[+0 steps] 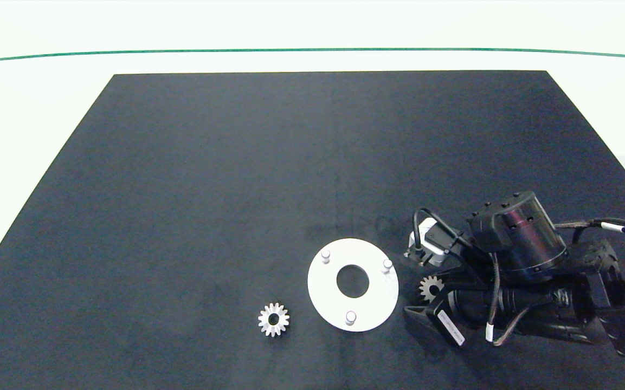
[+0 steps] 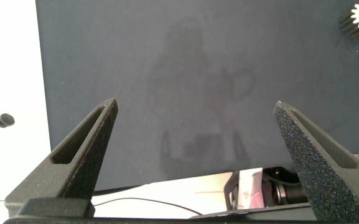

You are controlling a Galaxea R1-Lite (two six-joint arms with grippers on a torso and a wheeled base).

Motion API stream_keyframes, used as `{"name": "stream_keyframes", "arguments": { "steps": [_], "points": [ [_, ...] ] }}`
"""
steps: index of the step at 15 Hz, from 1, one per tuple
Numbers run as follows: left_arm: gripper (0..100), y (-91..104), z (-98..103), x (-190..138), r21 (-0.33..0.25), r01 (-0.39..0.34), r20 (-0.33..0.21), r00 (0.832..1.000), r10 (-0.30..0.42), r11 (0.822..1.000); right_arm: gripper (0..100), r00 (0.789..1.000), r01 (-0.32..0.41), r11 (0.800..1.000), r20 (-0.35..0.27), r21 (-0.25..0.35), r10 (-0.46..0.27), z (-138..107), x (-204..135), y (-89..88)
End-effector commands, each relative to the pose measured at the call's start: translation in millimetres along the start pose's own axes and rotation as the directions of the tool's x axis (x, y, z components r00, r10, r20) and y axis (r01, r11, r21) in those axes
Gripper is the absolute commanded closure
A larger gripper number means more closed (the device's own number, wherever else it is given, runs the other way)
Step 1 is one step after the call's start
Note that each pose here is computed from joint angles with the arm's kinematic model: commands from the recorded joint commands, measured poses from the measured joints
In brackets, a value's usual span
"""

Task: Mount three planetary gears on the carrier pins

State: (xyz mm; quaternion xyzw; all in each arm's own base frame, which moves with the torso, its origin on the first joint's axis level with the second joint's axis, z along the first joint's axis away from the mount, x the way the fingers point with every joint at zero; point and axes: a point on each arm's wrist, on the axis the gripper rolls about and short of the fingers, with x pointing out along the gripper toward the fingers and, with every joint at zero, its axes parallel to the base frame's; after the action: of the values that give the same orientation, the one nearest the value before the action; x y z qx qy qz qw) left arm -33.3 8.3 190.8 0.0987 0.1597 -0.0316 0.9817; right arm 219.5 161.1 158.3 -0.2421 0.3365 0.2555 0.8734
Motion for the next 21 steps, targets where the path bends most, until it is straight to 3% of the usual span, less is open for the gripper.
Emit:
{"name": "stream_keyframes", "arguments": {
  "steps": [1, 8, 21],
  "points": [
    [0, 0.0, -0.1, 0.0, 0.001, 0.000, -0.003, 1.000, 0.000, 1.000, 42, 1.000, 0.002, 1.000, -0.001, 0.000, -0.002, -0.1, 0.2, -0.6],
    [0, 0.2, 0.5, -0.5, 0.000, -0.001, 0.000, 1.000, 0.001, 1.000, 55, 1.000, 0.010, 1.000, 0.011, 0.000, -0.010, 2.1, -2.7, -2.1],
    [0, 0.1, 0.5, 0.3, 0.001, 0.003, -0.004, 1.000, -0.003, 1.000, 82, 1.000, 0.003, 1.000, -0.031, -0.007, -0.003, -6.1, -1.2, -0.6]
  ]
}}
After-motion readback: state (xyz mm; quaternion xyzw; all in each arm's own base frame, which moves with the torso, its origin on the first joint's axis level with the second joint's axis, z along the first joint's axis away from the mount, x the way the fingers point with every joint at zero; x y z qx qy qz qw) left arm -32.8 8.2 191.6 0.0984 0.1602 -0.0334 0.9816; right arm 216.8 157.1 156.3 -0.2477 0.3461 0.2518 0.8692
